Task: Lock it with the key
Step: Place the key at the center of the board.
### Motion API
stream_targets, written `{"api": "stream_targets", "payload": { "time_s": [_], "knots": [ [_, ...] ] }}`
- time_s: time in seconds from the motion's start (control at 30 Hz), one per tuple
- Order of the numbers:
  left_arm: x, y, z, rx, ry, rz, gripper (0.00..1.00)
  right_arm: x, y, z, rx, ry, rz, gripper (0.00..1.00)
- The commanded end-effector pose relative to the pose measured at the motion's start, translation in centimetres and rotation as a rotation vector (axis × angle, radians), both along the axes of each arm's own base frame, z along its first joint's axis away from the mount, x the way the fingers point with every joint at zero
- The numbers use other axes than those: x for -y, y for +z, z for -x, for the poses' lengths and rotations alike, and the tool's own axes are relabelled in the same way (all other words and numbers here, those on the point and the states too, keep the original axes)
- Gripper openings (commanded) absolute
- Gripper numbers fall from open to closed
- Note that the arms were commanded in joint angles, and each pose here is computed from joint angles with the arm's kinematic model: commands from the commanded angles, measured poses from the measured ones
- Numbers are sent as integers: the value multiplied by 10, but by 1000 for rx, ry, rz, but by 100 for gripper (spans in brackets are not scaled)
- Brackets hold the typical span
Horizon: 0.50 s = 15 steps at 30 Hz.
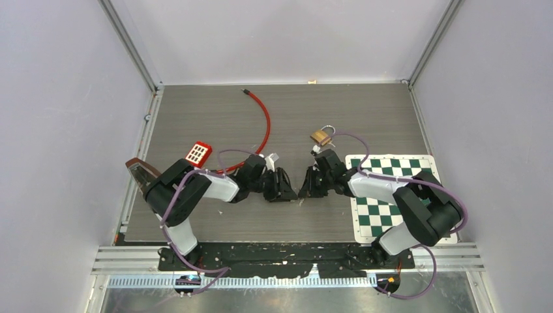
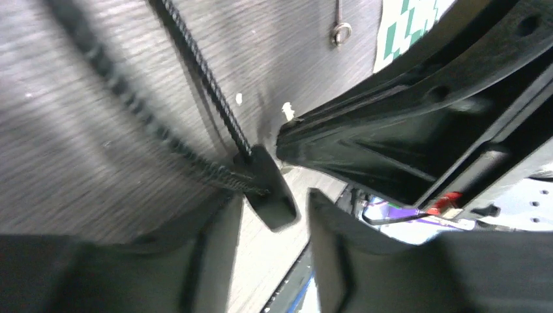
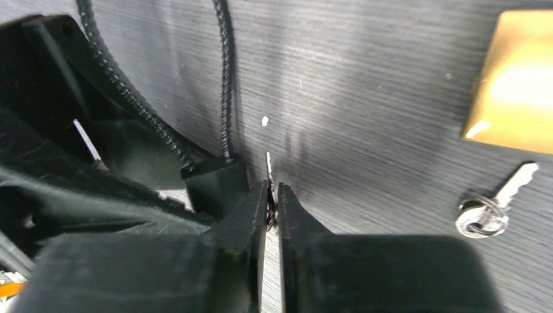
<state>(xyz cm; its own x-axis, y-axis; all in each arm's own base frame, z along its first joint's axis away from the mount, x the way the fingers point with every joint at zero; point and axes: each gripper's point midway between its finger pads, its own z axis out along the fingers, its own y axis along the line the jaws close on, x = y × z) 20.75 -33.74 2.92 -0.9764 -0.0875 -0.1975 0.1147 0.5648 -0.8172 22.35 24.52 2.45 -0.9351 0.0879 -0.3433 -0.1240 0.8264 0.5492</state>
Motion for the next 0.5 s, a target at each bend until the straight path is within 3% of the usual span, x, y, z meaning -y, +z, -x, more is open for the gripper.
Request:
{"api": "stream_targets", "payload": {
  "time_s": [0.0,0.07,0.13,0.2,0.47],
  "knots": [
    [-7,2,4,8,19,-21,56,-11,10,-2,4,8,-35,21],
    [-19,1,5,37,25,-91,71,-8,20,-9,35,-9,-16,38],
    [-30,7,2,78,36,-161,77,-6,35,-20,81,-30,6,57],
    [-43,16,-3,133,46,-232,81,-2,48,-28,117,-51,30,64],
    [-99,57,-31,360,146,-474,89,-5,81,-54,204,-89,43,67]
  ]
}}
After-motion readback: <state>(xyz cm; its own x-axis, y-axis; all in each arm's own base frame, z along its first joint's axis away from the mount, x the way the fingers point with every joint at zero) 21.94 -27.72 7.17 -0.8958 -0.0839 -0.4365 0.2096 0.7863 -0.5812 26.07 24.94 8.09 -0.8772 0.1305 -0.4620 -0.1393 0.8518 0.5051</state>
